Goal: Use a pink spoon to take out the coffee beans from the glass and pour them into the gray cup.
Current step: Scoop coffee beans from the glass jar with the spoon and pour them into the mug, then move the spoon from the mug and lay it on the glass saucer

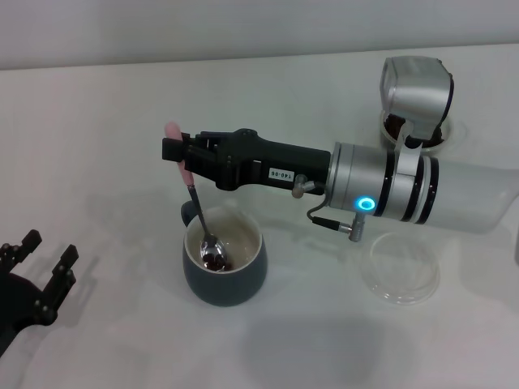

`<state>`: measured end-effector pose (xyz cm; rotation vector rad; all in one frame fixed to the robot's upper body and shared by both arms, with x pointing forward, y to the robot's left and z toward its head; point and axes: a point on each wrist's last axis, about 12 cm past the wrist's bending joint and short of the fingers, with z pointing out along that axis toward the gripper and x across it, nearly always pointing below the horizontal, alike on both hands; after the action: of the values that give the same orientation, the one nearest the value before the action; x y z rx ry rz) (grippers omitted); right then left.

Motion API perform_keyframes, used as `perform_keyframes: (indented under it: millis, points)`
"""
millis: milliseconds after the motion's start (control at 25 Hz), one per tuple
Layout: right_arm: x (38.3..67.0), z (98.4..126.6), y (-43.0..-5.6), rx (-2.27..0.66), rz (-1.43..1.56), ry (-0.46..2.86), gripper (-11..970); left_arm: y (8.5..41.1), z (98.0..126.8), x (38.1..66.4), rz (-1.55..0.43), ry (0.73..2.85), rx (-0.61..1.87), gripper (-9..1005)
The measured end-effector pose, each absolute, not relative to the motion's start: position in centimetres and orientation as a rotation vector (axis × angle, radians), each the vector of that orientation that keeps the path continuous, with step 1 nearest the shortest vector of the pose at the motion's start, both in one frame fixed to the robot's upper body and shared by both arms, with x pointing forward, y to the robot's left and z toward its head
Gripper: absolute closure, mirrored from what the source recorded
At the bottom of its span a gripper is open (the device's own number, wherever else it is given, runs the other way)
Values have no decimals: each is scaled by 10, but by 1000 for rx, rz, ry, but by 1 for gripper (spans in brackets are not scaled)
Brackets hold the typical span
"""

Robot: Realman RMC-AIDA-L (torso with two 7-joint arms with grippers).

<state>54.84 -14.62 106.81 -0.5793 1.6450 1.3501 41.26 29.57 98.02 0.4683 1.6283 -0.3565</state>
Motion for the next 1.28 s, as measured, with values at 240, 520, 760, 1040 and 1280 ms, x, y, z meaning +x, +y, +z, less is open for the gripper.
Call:
perform_keyframes:
  millis: [240, 520, 760, 1040, 1280]
  points:
    - [549, 1068, -148, -599, 1311, 1626, 811, 295, 982, 418, -356, 1617, 476, 462]
    - [553, 1072, -151, -633, 1272, 1584, 812, 293, 984, 423, -357, 1609, 482, 461]
    - [555, 1078, -153, -607, 1294, 1537, 812, 296, 985, 426, -343, 1603, 466, 462]
    - [556, 1083, -167, -536, 1351, 1528, 811, 296, 986, 427, -339, 1602, 464, 461]
    - [552, 1083, -195, -464, 1356, 1511, 811, 298, 987, 428, -328, 1598, 449, 461]
